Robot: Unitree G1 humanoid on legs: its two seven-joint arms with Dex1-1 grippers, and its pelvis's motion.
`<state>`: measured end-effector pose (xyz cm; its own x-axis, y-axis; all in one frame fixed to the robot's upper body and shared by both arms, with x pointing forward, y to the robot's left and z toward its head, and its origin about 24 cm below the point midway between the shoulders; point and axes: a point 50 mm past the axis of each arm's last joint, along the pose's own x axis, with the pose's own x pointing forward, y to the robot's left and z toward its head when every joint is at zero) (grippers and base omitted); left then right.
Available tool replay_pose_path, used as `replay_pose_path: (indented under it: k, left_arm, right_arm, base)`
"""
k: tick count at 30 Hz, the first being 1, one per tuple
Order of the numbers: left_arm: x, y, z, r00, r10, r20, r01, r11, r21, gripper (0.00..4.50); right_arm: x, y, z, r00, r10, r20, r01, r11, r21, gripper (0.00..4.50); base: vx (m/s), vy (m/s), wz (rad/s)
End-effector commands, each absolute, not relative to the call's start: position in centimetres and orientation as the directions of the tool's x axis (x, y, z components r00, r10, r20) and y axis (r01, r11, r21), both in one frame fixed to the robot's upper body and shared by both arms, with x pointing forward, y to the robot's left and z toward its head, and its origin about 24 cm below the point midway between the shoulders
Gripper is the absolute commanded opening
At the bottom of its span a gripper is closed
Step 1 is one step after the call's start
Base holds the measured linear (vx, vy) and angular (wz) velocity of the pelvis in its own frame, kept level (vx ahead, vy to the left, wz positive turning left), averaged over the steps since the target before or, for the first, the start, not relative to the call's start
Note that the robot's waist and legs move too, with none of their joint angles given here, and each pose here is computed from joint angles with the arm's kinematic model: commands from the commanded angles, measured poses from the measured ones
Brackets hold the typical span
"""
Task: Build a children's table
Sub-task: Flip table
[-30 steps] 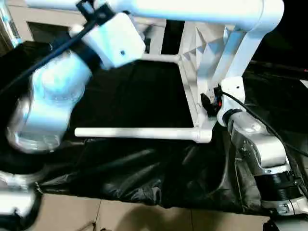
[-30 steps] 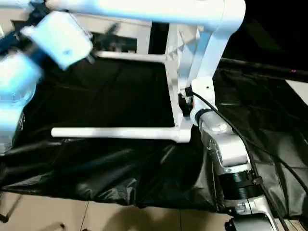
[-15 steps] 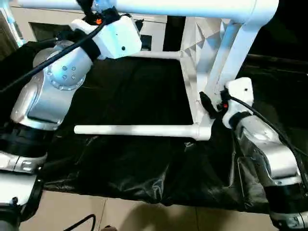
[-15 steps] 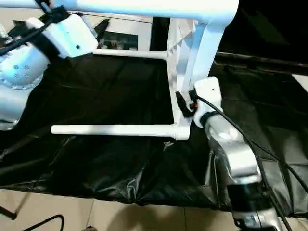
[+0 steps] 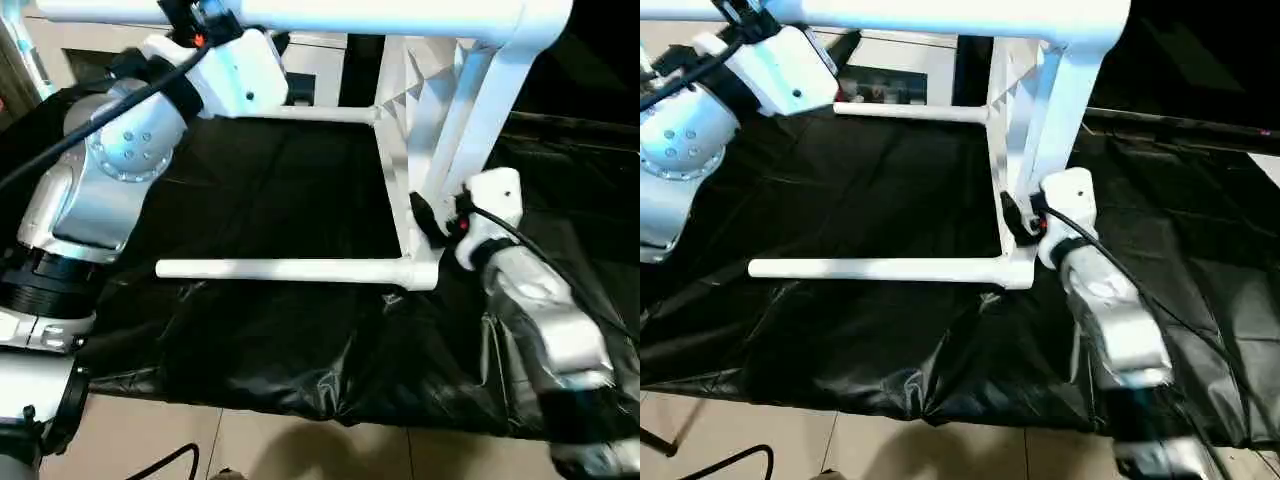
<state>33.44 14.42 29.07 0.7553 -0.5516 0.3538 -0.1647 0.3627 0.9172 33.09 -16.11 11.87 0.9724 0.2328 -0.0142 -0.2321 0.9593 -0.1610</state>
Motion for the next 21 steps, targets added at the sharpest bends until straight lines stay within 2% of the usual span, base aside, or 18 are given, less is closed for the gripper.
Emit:
replay_pose_path:
  k: [1, 7, 12, 18, 21]
  left_arm:
    - [33.7, 14.2, 28.4, 0.763, -0.572, 0.300, -0.117, 0.334, 0.935, 3.25]
    - [33.6, 14.5, 28.5, 0.766, -0.570, 0.296, -0.114, 0.332, 0.936, 2.71]
    - [33.6, 14.6, 28.7, 0.768, -0.566, 0.301, -0.103, 0.355, 0.929, 2.42]
    - [33.6, 15.5, 29.3, 0.780, -0.505, 0.370, -0.103, 0.480, 0.871, 2.27]
    - [33.5, 16.5, 30.0, 0.789, -0.441, 0.427, -0.124, 0.566, 0.815, 2.27]
  right_arm:
    - [33.6, -16.3, 12.0, 0.977, 0.213, -0.005, -0.211, 0.963, -0.167, 3.44]
    - [34.4, -16.5, 11.3, 0.982, 0.190, -0.011, -0.188, 0.966, -0.178, 2.78]
    - [34.8, -16.4, 11.5, 0.980, 0.197, 0.005, -0.193, 0.963, -0.188, 2.55]
    - [35.3, -17.2, 13.3, 0.968, 0.239, 0.072, -0.213, 0.941, -0.261, 2.36]
    - [35.9, -18.5, 15.3, 0.968, 0.218, 0.127, -0.175, 0.942, -0.288, 2.34]
  base:
    - [0.000, 0.000, 0.00]
    - [0.000, 0.000, 0.00]
    - [0.000, 0.000, 0.00]
    - [0.000, 0.000, 0.00]
    - [0.000, 0.000, 0.00]
